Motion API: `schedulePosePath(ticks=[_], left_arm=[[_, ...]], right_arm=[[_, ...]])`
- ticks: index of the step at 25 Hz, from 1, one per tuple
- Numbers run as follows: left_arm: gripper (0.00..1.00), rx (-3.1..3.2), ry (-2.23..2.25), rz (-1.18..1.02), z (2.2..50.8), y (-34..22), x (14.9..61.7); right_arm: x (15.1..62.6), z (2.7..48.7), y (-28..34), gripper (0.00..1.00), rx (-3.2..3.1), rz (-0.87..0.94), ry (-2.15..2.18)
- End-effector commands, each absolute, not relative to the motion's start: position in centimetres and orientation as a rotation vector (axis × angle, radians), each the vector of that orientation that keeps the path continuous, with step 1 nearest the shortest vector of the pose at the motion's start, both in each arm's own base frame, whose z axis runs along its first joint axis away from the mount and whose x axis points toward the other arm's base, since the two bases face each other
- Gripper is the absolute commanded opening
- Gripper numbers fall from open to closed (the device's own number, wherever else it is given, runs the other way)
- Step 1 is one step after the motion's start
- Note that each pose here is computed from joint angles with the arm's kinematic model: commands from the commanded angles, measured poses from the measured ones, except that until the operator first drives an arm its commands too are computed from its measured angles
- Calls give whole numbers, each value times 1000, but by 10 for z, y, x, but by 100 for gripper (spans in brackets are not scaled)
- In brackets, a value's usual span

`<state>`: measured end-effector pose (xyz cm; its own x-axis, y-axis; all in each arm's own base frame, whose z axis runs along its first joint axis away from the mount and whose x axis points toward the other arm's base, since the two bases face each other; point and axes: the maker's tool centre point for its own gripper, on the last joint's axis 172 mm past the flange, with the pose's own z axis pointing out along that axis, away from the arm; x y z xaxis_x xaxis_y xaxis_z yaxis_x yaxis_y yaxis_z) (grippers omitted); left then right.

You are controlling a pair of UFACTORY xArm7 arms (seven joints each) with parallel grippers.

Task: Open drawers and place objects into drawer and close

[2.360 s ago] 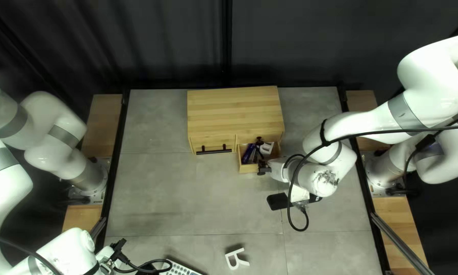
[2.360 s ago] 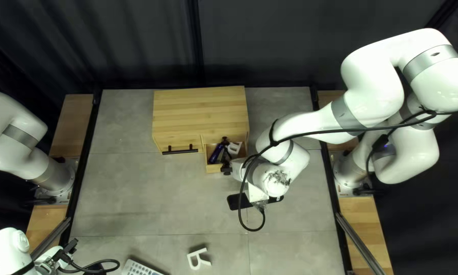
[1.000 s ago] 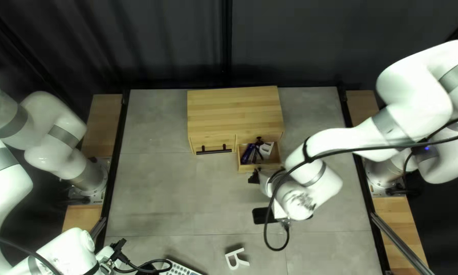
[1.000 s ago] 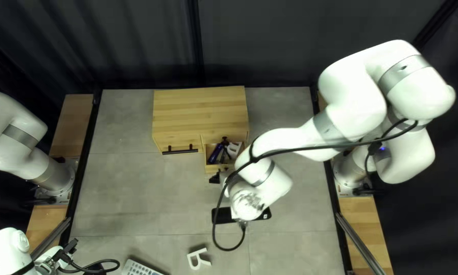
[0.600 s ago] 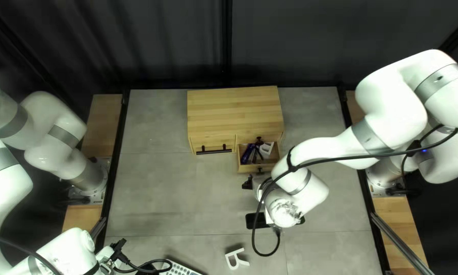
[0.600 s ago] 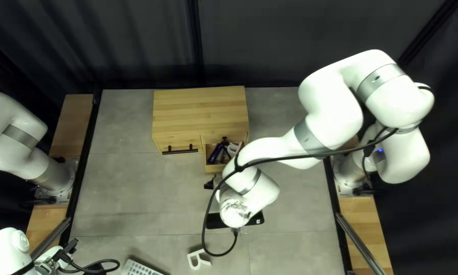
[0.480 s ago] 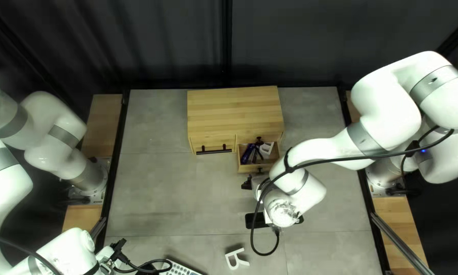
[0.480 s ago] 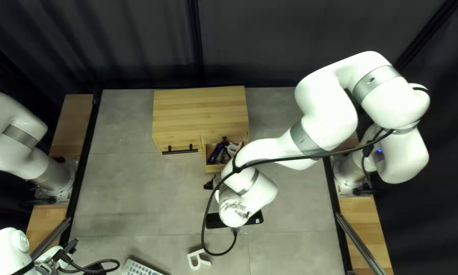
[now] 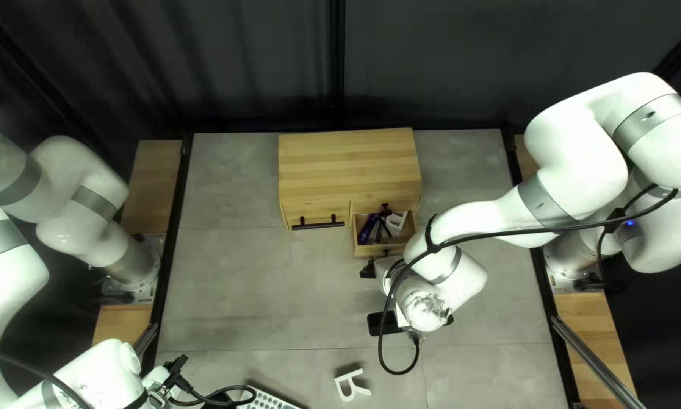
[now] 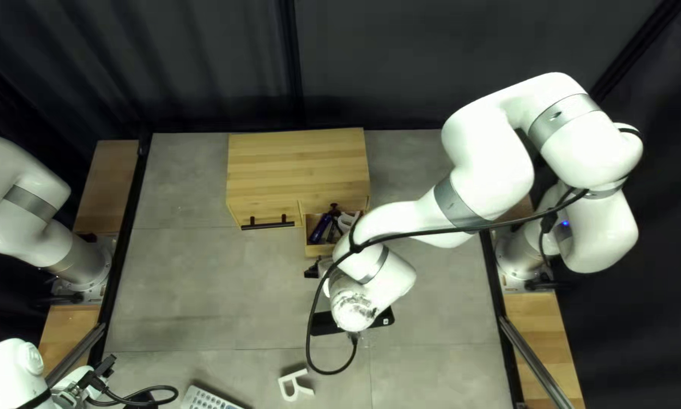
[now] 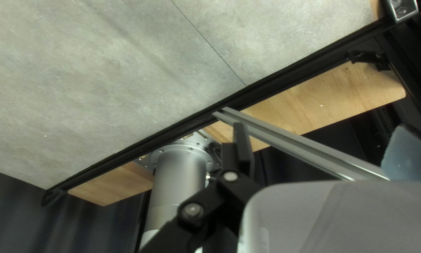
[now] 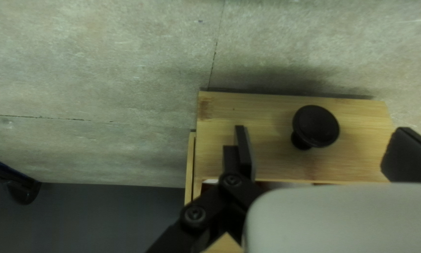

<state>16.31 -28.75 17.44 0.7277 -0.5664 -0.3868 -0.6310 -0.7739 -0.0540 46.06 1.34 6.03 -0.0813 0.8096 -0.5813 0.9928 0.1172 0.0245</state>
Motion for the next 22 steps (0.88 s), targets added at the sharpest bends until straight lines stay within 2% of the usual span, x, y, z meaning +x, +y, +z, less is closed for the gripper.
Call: schedulePosePath(ticks=[1, 22], left_arm=[[100, -2748, 962, 526, 174, -288, 163], [100, -2748, 962, 526, 174, -288, 163]], right_arm=[[460, 57, 18, 100, 1757, -508, 1948], [458, 45, 8, 100, 1774, -505, 1926]])
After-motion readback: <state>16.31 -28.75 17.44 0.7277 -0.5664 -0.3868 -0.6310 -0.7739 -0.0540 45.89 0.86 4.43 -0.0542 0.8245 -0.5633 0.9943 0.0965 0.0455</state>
